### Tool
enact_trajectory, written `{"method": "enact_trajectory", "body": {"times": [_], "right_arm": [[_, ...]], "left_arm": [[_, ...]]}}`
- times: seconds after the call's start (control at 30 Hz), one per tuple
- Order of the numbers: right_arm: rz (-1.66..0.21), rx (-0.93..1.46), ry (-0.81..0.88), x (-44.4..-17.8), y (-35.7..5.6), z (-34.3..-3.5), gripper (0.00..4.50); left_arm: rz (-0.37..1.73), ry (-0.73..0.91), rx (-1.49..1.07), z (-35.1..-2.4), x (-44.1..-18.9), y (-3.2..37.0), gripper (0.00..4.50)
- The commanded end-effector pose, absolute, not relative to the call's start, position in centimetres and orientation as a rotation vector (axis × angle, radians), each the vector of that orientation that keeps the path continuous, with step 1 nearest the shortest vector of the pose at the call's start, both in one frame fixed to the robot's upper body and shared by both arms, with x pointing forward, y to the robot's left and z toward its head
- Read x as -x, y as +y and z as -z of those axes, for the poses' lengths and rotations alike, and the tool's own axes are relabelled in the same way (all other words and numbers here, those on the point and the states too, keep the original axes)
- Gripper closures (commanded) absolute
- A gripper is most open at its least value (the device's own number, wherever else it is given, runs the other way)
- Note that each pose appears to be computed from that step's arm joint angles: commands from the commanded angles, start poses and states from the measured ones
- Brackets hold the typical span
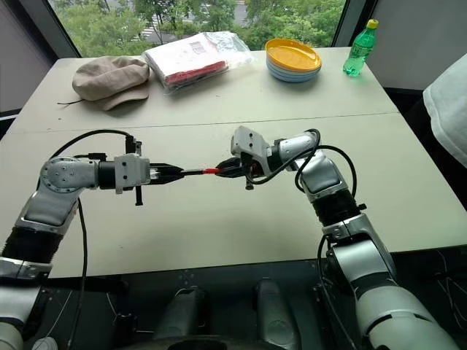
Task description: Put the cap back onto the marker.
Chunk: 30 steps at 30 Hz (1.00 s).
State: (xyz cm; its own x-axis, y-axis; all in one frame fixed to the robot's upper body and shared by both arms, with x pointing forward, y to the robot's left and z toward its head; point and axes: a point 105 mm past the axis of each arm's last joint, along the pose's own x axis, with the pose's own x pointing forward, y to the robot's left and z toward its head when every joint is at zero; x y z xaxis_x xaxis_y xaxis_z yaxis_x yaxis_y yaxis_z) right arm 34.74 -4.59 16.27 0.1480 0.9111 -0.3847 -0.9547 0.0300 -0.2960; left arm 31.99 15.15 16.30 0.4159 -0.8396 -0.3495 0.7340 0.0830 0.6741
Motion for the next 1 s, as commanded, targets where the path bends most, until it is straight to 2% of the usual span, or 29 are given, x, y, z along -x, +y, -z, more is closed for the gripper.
{"method": "enact_trajectory", "body": {"times": [0.03, 0.63, 1.0], "right_arm": [[-1.463, 0.569, 0.022, -34.4, -3.6, -18.1, 4.47], [-1.584, 0.560, 0.041, -32.0, -2.8, -18.7, 4.47], [-1.617, 0.560, -0.025, -30.9, -0.6, -19.2, 4.47]], "left_arm": [[1.179, -0.220, -0.953, -17.4, -32.0, 14.5, 4.50], [1.161, -0.327, -0.998, -17.9, -32.8, 14.5, 4.50], [1.164, -0.327, -0.987, -18.2, -32.9, 14.5, 4.50]]}}
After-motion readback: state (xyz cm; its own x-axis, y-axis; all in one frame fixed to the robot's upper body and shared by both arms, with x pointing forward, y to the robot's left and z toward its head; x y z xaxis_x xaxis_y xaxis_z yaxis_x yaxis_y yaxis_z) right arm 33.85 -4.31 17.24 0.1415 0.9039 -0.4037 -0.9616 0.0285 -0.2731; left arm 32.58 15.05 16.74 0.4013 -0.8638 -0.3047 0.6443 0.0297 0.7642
